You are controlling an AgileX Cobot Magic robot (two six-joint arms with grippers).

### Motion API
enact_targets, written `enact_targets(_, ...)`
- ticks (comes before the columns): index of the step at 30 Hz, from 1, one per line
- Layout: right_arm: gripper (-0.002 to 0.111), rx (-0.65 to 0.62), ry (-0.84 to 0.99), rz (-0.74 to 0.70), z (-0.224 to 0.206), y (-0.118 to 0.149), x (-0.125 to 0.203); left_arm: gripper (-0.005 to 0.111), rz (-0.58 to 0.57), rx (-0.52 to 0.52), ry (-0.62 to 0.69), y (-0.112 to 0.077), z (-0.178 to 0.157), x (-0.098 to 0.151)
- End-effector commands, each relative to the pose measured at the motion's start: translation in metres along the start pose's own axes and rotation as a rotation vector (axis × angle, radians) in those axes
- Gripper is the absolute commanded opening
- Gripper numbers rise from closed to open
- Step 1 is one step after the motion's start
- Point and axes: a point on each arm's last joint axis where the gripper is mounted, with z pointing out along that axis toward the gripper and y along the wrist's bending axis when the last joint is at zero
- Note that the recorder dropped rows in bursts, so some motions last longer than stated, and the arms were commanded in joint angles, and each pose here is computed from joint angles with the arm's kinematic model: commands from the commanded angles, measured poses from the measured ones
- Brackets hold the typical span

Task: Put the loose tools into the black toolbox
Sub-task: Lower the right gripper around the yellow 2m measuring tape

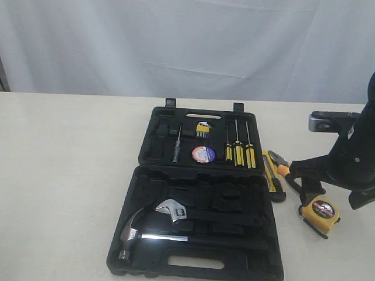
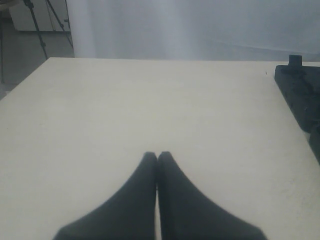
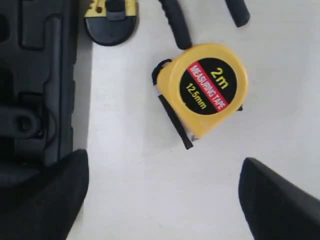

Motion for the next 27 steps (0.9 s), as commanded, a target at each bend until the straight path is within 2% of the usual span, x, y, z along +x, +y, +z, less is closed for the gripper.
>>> enact_targets(1,0.077,0.04,-0.021,0.057,0.004,-0.007,-0.004,0.0,-0.005,0.005,-0.004,0.0,0.0,0.0)
enact_targets(6,0.077,0.026,0.02,0.121,0.023,-0.016,-0.009,0.0,-0.005,0.005,-0.004,0.0,0.0,0.0)
enact_targets(18,0.077,0.015,0.031,0.074,0.056,-0.014,-0.022,0.0,-0.005,0.005,-0.004,0.0,0.0,0.0)
enact_targets(27,0.077,0.012,0.012,0.06,0.058,-0.013,-0.038,0.0,-0.005,0.005,-0.004,0.0,0.0,0.0)
